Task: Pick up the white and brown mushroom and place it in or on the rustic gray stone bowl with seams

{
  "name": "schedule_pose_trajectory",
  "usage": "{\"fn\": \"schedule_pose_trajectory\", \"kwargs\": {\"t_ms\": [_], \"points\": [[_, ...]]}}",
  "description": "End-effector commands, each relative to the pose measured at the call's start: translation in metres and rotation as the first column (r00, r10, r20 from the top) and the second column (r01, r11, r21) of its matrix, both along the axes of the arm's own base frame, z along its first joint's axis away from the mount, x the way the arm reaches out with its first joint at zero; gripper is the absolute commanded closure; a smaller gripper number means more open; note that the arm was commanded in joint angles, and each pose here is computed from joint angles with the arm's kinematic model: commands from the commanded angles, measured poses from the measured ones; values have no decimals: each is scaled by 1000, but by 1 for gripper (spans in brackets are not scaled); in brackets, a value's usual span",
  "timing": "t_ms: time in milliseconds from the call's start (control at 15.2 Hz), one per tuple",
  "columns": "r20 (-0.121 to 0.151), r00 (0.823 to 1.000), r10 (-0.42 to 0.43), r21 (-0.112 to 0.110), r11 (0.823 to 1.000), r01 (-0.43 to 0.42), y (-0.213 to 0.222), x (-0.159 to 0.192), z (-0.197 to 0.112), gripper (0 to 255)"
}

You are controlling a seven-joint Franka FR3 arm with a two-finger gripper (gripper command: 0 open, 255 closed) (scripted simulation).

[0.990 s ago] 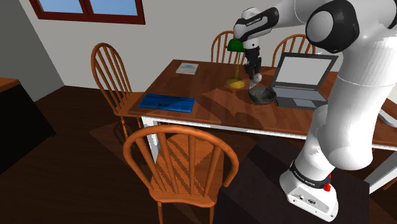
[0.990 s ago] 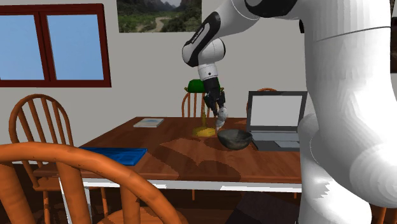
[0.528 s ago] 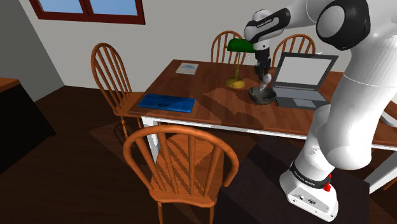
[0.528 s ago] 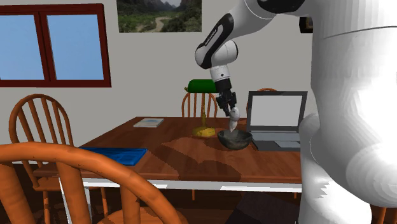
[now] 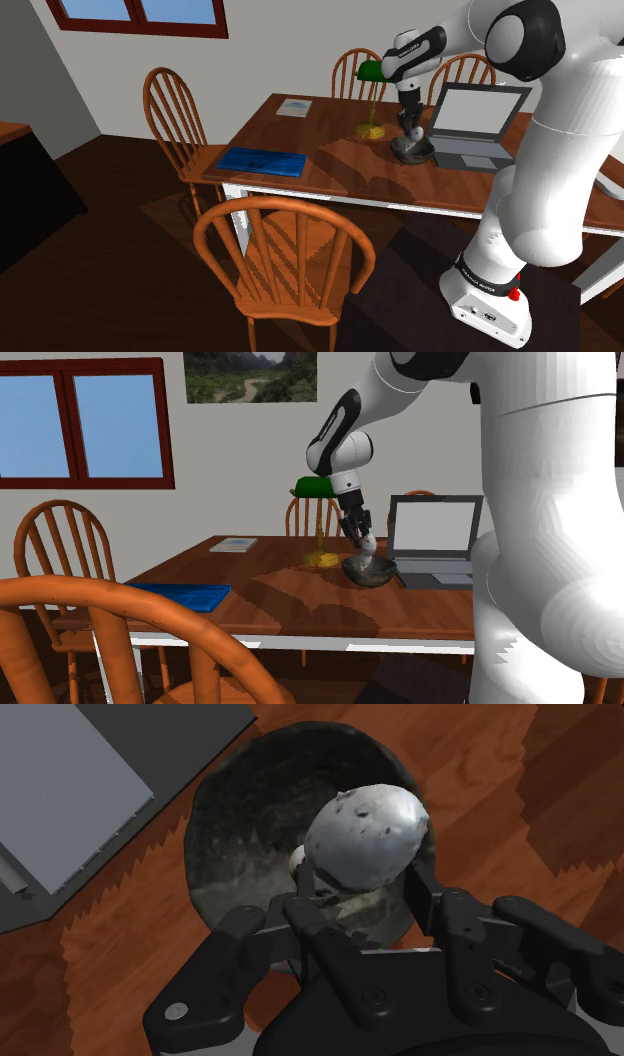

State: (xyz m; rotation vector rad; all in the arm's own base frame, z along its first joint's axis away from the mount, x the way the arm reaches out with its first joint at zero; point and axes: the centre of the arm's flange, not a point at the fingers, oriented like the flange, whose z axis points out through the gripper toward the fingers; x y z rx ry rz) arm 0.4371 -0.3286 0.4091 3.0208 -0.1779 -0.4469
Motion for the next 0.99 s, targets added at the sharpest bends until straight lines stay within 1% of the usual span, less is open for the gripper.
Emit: {"fn": "schedule_pose_trajectory", "kwargs": {"t_ms": [0, 264, 528, 594, 726, 792, 924], "points": [[1, 1000, 0, 0, 1000, 0, 0, -1, -10, 255], [1, 1000, 0, 0, 1000, 0, 0, -1, -31, 255], [0, 1000, 0, 0, 1000, 0, 0, -1, -30, 255], [0, 1000, 0, 0, 1000, 0, 0, -1, -30, 0], [64, 996, -64, -18, 998, 65, -18, -28, -23, 0], [96, 991, -96, -25, 995, 98, -26, -42, -20, 0], [161, 974, -157, -36, 986, 165, -41, -72, -14, 0]]}}
